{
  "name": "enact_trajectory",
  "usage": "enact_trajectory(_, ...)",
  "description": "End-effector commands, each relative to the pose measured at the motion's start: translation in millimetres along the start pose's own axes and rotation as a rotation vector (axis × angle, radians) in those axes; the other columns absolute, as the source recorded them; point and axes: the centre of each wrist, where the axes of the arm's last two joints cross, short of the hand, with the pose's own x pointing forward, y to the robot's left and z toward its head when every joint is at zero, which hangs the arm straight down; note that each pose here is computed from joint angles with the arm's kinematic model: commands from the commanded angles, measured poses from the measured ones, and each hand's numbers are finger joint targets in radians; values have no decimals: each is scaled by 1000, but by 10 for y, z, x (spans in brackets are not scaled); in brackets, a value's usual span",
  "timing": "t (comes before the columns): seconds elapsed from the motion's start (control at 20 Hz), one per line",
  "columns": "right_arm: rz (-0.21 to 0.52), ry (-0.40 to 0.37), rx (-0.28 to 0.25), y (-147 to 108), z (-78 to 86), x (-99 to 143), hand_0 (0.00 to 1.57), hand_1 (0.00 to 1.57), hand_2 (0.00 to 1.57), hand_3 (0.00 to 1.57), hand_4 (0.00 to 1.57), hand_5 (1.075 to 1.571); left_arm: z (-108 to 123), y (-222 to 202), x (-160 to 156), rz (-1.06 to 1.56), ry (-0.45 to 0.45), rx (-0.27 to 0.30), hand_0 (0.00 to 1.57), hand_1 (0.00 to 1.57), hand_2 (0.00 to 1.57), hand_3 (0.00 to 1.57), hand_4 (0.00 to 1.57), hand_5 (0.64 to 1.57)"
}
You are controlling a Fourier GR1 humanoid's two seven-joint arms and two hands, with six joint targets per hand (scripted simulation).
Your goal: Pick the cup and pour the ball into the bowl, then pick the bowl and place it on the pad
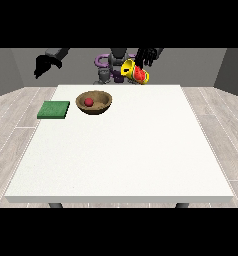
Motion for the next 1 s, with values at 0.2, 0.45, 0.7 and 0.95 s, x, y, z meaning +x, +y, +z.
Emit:
enact_trajectory(0.2, -79, -35, 39, 524, -98, 102, 0, 0, 499, 626, 607, 1570, -67, 161, 96, 772, 213, 66, 585, 585, 396, 344, 1149, 1466)
enact_trajectory(0.45, -104, 34, 9, 523, 32, -92, 0, 0, 436, 466, 659, 1571, -202, 465, -48, 1303, 220, 93, 0, 0, 0, 0, 524, 1560)
enact_trajectory(0.7, -151, 22, -1, 646, 214, -266, 0, 0, 338, 270, 572, 1571, -117, 849, -953, 1525, 146, 37, 0, 0, 0, 0, 374, 1537)
enact_trajectory(0.95, -169, 15, 70, 795, 123, -64, 0, 0, 0, 0, 0, 1570, 144, 1201, -1762, 1555, 209, 38, 0, 0, 0, 0, 294, 1548)
